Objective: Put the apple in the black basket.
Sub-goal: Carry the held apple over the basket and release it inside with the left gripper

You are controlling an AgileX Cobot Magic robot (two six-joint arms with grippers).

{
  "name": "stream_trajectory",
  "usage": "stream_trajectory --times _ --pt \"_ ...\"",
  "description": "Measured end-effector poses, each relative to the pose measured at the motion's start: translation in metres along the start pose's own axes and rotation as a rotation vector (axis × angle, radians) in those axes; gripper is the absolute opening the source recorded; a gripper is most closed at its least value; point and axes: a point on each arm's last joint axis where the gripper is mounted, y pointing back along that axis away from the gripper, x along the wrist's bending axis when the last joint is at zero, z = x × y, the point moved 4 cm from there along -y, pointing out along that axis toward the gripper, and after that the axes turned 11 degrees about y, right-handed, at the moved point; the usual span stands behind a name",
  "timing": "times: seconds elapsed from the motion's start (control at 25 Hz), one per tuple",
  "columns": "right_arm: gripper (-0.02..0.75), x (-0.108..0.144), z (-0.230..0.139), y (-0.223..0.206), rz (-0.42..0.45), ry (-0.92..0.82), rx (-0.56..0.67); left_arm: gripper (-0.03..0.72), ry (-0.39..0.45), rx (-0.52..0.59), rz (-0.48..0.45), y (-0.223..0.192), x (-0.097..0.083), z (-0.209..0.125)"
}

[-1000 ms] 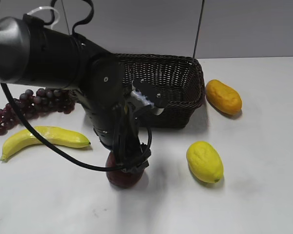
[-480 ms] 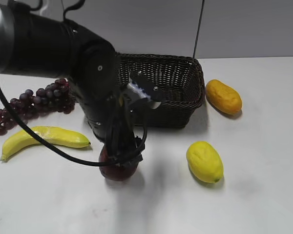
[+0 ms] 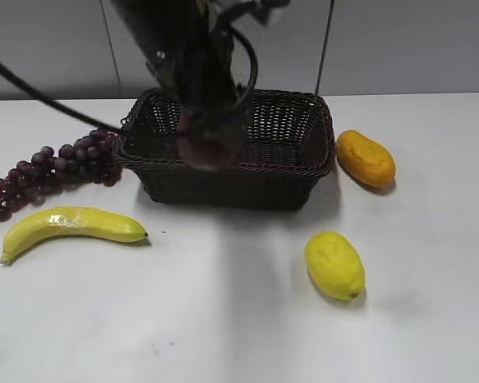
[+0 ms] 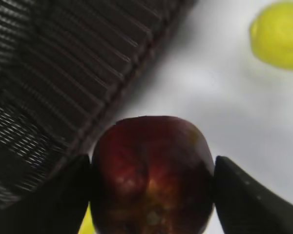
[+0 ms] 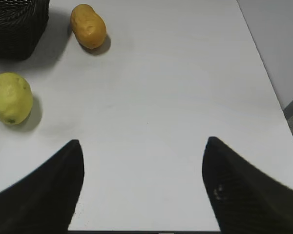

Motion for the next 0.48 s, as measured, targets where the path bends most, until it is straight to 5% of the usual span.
stream_trajectory --times 0.24,0.48 --pt "0.573 0.0 0.0 0.0 0.0 0.0 0.0 0.547 0.028 -0.324 0.058 0.02 0.025 0.051" --pt "0.573 0.0 0.0 0.0 0.0 0.0 0.0 0.547 0.063 -0.275 0.085 -0.039 0.051 0.049"
